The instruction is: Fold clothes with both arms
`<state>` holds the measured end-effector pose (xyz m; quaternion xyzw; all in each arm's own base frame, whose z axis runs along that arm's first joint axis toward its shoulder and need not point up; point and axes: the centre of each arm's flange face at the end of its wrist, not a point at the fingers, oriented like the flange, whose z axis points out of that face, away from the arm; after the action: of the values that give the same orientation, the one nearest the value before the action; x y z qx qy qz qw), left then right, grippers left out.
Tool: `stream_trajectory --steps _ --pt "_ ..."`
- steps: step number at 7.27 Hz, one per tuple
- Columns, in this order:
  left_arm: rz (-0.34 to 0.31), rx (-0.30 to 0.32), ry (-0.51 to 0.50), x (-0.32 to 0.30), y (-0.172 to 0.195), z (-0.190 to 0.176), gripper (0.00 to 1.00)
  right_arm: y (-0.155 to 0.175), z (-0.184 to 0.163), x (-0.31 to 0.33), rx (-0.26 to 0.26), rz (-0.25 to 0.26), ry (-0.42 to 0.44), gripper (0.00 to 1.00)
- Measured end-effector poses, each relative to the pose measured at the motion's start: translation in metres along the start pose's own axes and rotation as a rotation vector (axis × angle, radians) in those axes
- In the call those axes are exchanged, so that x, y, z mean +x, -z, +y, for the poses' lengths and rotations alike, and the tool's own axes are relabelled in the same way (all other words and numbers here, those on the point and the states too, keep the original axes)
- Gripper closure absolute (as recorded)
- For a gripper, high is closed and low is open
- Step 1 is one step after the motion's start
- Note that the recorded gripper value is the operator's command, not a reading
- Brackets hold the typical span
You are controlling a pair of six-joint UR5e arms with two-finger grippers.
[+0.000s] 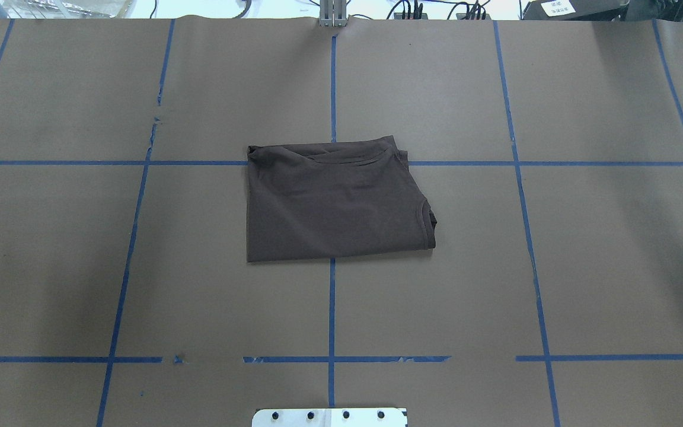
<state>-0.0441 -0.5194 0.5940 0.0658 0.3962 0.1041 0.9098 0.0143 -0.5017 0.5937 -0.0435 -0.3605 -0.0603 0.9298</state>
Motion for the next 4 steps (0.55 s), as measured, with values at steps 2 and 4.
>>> stream_trajectory --steps 2,4 --pt "0.0 0.0 0.0 -0.0001 -0.0001 0.0 0.0 -0.0021 -0.0006 0.0014 -0.004 -0.002 -0.005 0.0" --pt "0.0 -0.002 0.001 -0.001 -0.001 0.0004 0.0 -0.0043 -0.0004 0.003 -0.009 -0.007 -0.011 0.0"
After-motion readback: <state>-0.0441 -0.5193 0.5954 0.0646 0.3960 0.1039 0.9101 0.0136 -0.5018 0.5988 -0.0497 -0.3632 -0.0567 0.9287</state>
